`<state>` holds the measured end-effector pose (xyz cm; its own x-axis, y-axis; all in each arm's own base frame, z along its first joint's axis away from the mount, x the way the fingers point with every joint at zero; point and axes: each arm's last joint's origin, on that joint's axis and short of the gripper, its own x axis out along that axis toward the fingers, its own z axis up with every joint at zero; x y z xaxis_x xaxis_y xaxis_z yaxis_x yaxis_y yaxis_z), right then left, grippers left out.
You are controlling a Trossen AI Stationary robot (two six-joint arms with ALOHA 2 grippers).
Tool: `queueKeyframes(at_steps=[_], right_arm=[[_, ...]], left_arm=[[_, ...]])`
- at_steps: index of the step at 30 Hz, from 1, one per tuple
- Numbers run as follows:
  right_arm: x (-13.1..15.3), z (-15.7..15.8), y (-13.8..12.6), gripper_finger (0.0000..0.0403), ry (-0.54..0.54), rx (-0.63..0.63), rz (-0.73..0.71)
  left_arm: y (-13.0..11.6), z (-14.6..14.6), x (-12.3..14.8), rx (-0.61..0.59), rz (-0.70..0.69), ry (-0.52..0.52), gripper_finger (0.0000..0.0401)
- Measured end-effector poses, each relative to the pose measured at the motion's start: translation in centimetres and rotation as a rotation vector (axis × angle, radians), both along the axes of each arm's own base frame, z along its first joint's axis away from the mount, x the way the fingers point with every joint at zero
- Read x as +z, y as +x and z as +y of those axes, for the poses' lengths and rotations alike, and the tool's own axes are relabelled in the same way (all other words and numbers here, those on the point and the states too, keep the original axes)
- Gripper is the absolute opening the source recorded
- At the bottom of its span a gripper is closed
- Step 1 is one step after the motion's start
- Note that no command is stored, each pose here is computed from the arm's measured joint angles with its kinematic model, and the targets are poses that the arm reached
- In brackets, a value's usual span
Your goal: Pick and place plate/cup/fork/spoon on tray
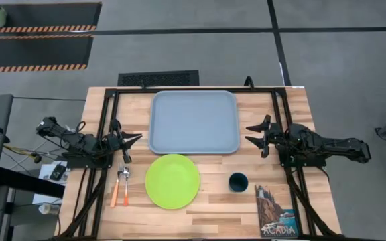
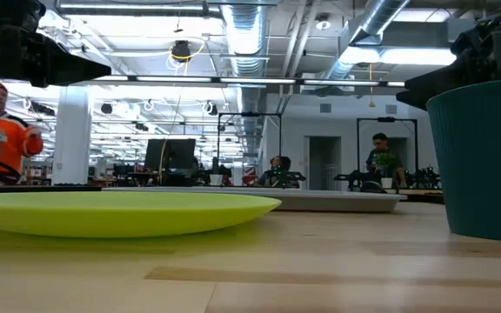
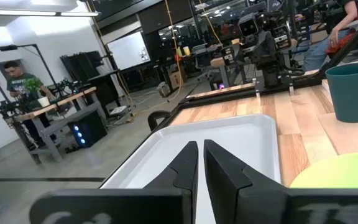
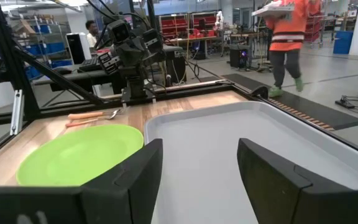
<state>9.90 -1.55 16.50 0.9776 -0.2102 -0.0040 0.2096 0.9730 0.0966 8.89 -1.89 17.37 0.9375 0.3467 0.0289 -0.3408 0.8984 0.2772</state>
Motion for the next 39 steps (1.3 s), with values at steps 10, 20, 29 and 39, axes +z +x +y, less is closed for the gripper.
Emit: queueKeyframes(at_steps=[10,20,29,39], right_arm=[[0.0,0.0,0.0,0.0233,0.000,0.000,0.000],[0.0,0.0,0.0,0.0233,-0.010,0.000,0.001],[0.8,0.1,0.0,0.0233,0.282,0.007,-0.147],[1.8,0.1,-0.2,0.0233,0.444,0.028,-0.292]], left_arm=[[0.0,0.0,0.0,0.000,0.001,0.000,0.0018],[0.1,-0.2,0.3,-0.087,-0.112,-0.266,0.0018],[0.1,-0.3,0.4,-0.128,-0.179,-0.454,0.0018],[-0.1,-0.2,1.6,-0.146,-0.327,-0.573,0.0023]])
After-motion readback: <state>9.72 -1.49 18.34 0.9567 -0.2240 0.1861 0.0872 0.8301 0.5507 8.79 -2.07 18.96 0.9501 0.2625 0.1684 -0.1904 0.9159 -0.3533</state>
